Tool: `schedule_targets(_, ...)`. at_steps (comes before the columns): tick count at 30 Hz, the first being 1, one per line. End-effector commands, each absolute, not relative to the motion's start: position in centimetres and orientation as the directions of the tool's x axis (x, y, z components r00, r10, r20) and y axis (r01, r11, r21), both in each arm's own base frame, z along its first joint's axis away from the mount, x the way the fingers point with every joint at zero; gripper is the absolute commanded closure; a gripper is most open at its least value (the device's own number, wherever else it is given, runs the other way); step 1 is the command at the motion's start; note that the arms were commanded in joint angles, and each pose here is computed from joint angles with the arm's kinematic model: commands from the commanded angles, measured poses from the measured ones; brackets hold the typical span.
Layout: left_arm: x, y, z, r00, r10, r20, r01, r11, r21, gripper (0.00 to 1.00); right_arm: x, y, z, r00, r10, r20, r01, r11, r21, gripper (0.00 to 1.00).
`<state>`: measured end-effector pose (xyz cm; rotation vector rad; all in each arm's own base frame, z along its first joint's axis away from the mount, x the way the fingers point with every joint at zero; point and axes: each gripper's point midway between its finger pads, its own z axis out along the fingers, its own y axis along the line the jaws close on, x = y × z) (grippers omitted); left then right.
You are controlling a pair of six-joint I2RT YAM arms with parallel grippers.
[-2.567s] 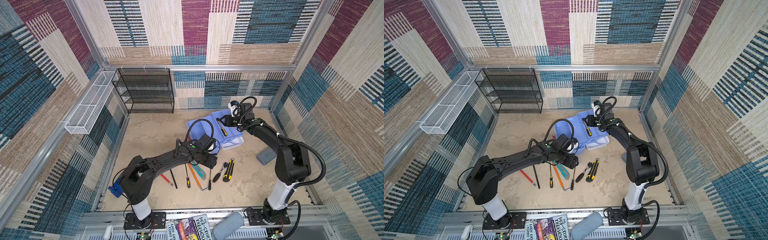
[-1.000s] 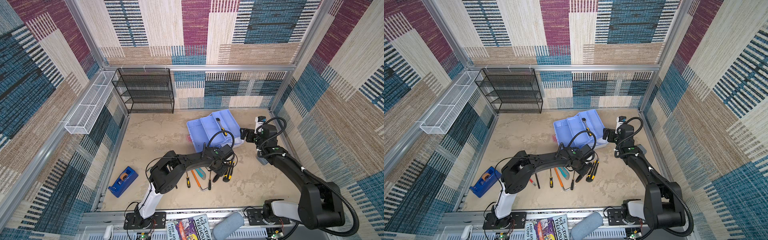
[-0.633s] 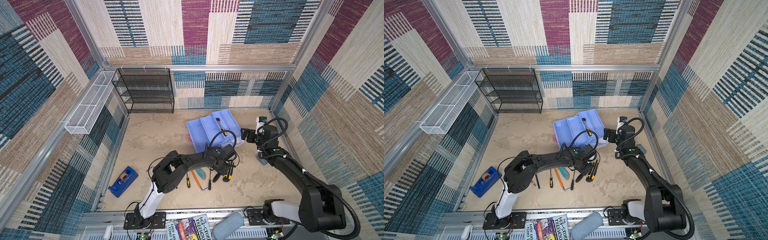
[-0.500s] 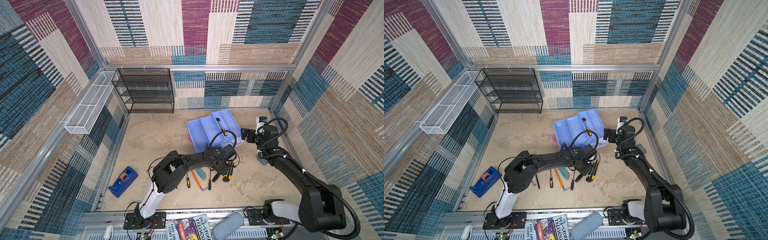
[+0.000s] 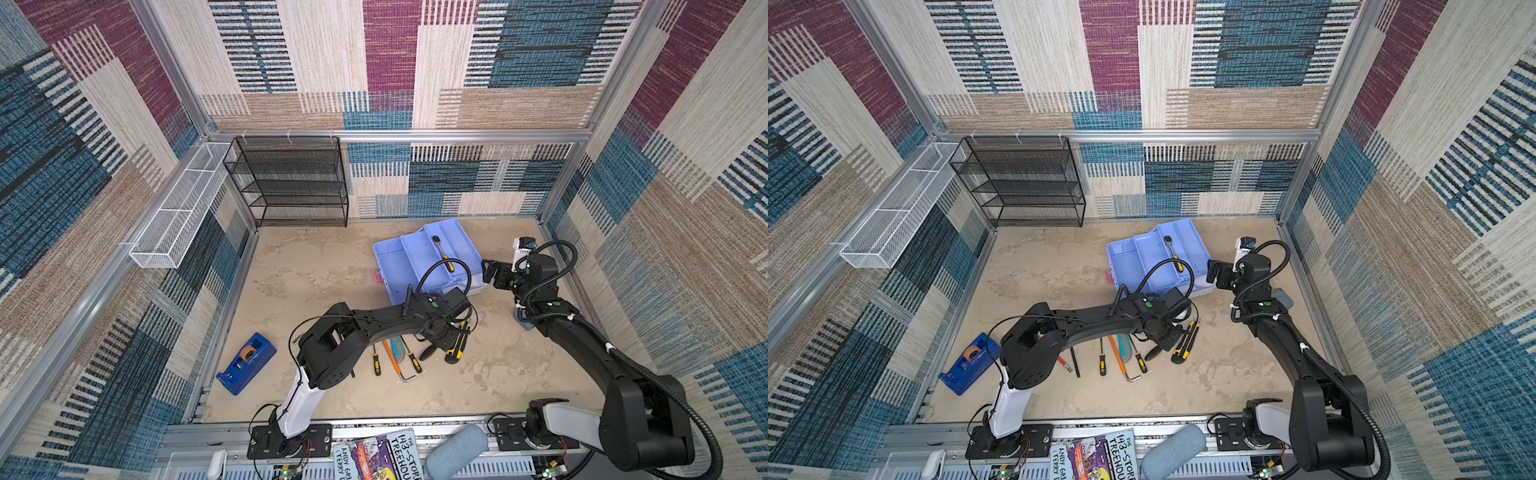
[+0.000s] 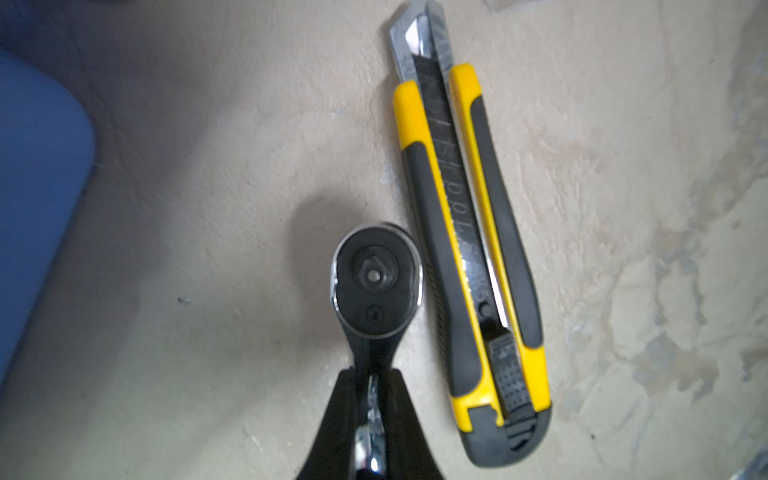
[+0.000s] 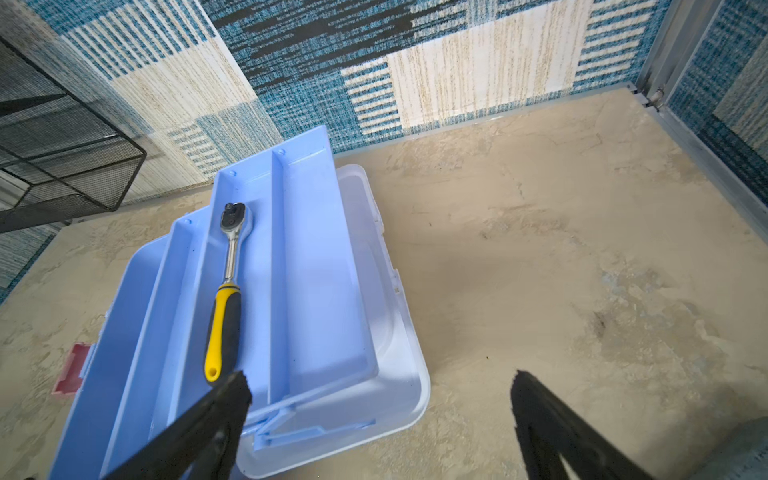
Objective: Pack the tool kit
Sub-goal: 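Grasp the second silver ratchet with the left gripper while the right gripper withdraws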
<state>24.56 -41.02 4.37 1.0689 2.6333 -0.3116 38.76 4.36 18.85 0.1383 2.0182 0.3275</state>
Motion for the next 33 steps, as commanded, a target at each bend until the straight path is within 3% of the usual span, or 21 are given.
schedule_targets(1,25.0,-41.2,5.8,-0.713,0.598,-0.365,0.671,0.734,-0.107,1.0,38.5,5.3,19.9,-0.425,0.24,-0.873,-0.105,0.945,0.31,0.0)
schedule_targets(8,26.4,-41.8,9.6,-0.723,0.499,-0.478,0.636,0.751,-0.178,1.0,37.3,6.5,19.6,-0.443,0.235,-0.865,-0.17,0.926,0.338,0.0)
schedule_targets(18,30.8,-41.1,17.2,-0.727,0.192,-0.66,0.553,0.733,-0.396,1.0,36.3,8.5,20.9,-0.433,0.261,-0.863,-0.283,0.869,0.405,0.02)
schedule_targets(33,35.8,-41.6,24.6,-0.692,-0.143,-0.708,0.501,0.611,-0.613,1.0,33.4,12.3,21.4,-0.472,0.277,-0.837,-0.457,0.736,0.5,0.11)
